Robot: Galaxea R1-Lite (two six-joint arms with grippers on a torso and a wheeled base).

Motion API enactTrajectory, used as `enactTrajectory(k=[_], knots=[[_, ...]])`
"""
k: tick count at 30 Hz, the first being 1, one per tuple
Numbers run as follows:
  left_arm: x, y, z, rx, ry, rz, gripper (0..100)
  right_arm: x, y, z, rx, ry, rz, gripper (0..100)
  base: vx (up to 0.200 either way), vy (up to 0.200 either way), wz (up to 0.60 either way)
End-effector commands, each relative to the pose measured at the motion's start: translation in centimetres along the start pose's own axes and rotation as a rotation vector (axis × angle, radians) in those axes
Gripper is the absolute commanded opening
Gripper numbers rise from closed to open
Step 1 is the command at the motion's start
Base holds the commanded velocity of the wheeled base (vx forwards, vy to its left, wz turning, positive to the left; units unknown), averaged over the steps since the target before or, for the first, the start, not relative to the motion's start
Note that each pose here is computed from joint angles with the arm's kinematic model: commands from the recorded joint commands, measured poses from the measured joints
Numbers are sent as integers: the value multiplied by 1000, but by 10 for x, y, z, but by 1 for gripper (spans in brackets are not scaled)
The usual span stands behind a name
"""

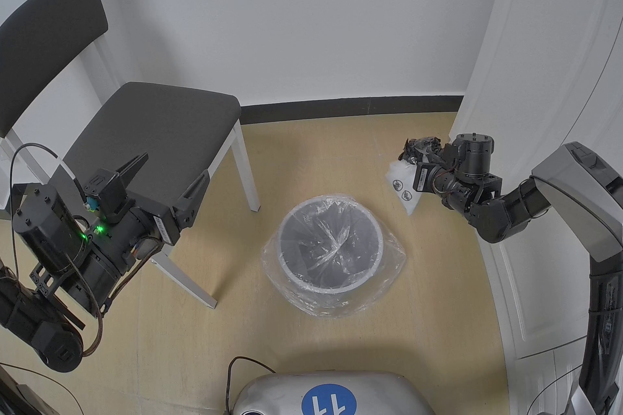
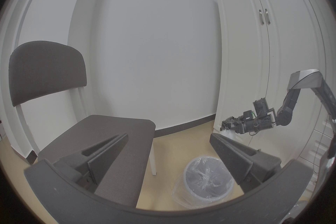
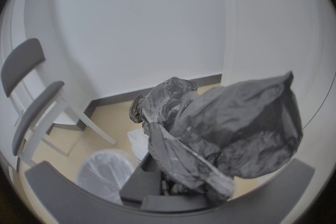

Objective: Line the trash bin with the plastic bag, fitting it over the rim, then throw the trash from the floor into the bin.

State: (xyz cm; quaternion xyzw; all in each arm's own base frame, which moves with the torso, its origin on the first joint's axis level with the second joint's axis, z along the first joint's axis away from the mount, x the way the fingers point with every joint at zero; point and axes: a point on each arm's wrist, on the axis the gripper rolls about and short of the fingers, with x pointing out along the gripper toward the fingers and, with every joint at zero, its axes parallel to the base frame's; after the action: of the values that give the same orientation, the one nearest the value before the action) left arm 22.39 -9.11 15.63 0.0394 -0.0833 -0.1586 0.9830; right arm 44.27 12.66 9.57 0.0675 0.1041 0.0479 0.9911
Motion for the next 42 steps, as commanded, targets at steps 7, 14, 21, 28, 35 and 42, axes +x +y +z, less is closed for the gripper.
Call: enactTrajectory(k=[7, 14, 21, 28, 35, 42], knots=[[-2, -5, -2, 7, 12, -21, 100, -40, 55, 1, -9, -23, 146, 0, 0, 0, 0], [-9, -11, -6, 49, 34, -49, 100, -44, 92, -9, -169, 29, 295, 0, 0, 0, 0], [-15, -20, -13, 62, 69, -93, 100, -26, 100, -37, -391, 69, 332, 0, 0, 0, 0], [-16, -16, -9, 61, 53, -78, 100, -12, 107, -71, -479, 105, 351, 0, 0, 0, 0], [-16, -16, -8, 61, 50, -76, 100, 7, 109, -107, -491, 147, 355, 0, 0, 0, 0], [-15, -15, -8, 62, 50, -75, 100, 36, 112, -135, -470, 92, 349, 0, 0, 0, 0]])
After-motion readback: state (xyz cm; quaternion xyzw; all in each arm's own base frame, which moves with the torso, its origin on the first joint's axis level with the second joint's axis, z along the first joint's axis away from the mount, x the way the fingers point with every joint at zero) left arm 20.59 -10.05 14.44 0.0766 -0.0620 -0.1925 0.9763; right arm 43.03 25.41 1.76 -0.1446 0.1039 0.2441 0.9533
